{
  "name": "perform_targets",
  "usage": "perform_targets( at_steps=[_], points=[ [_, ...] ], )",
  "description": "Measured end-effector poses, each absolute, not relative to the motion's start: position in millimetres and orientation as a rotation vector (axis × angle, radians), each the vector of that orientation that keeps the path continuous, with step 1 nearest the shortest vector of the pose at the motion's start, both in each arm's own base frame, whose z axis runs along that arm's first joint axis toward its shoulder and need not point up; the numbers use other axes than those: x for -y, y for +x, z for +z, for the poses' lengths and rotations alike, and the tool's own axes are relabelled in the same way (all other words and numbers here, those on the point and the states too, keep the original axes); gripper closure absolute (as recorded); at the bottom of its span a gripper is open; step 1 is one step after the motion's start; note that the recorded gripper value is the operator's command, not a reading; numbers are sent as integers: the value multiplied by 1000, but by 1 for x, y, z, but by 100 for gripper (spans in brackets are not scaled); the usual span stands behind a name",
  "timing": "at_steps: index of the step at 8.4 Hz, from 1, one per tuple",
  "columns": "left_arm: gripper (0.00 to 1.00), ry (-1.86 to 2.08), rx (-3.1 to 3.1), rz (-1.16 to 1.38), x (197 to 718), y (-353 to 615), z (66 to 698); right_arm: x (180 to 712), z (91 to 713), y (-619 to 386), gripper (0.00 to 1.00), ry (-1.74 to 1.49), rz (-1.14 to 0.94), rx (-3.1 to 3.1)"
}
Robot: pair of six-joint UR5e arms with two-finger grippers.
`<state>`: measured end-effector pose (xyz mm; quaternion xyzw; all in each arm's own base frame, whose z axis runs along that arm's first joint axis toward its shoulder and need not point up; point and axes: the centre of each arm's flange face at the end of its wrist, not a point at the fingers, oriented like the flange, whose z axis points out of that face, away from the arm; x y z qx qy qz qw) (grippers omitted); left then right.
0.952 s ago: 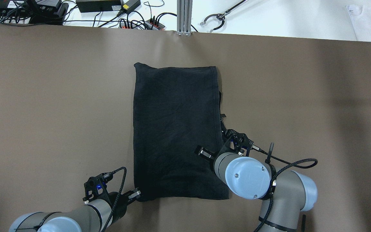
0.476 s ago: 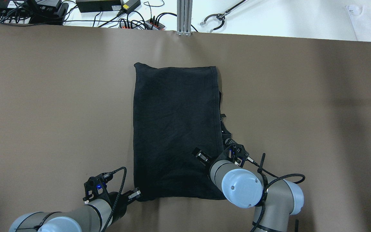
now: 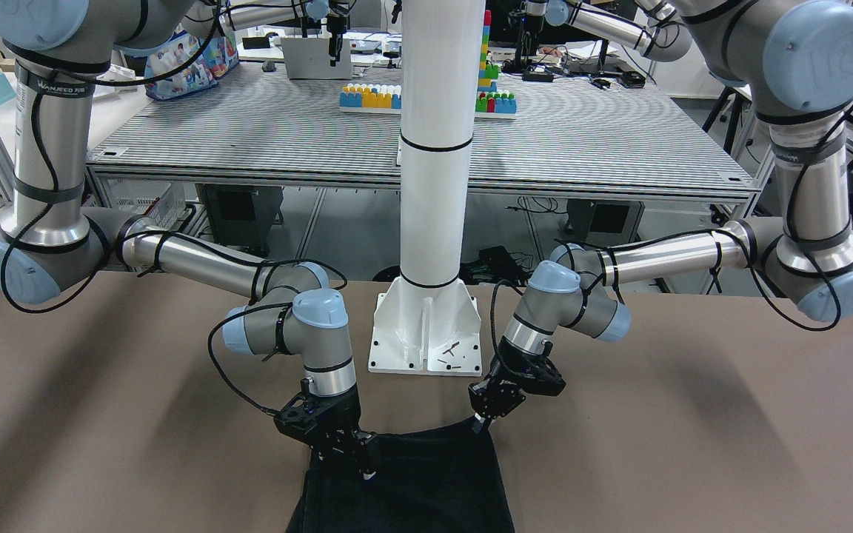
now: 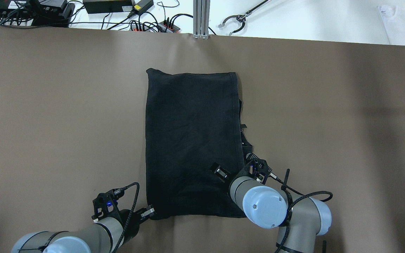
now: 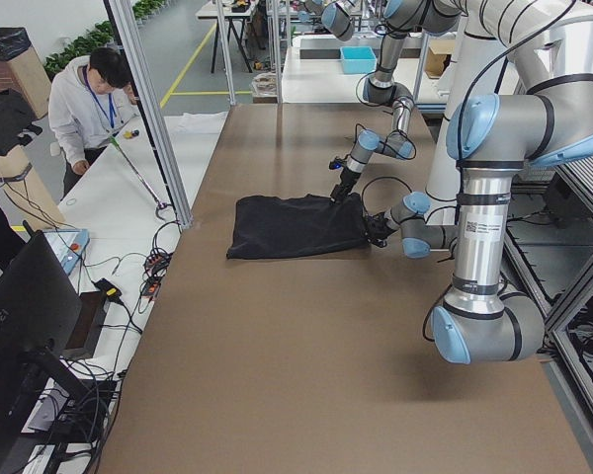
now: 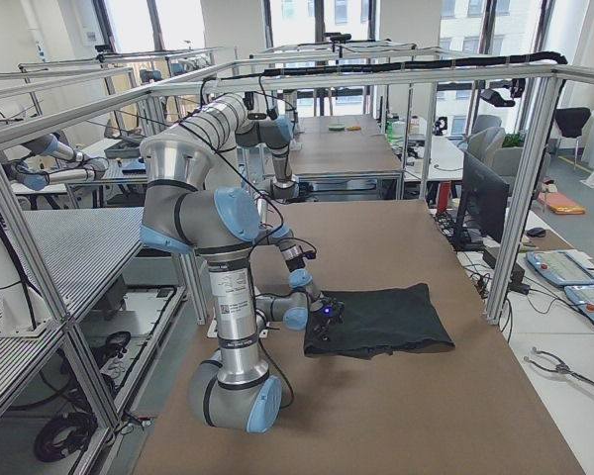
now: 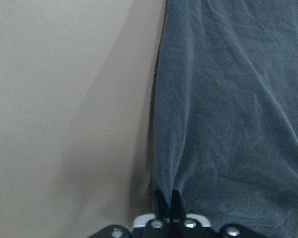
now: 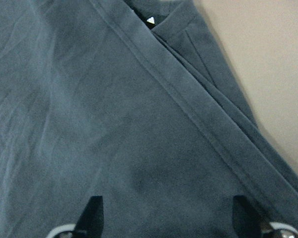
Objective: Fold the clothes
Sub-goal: 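Grasp the near corners of the bundle with both grippers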
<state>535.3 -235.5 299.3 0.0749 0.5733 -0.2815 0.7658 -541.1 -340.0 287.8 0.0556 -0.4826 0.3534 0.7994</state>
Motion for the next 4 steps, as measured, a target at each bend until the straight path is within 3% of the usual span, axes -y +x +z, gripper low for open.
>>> perform_targets(
  at_steps=[4],
  points=[
    [100,165,-1234,-609,236,541,304,332,304,-531,7,108,748,1005]
  ],
)
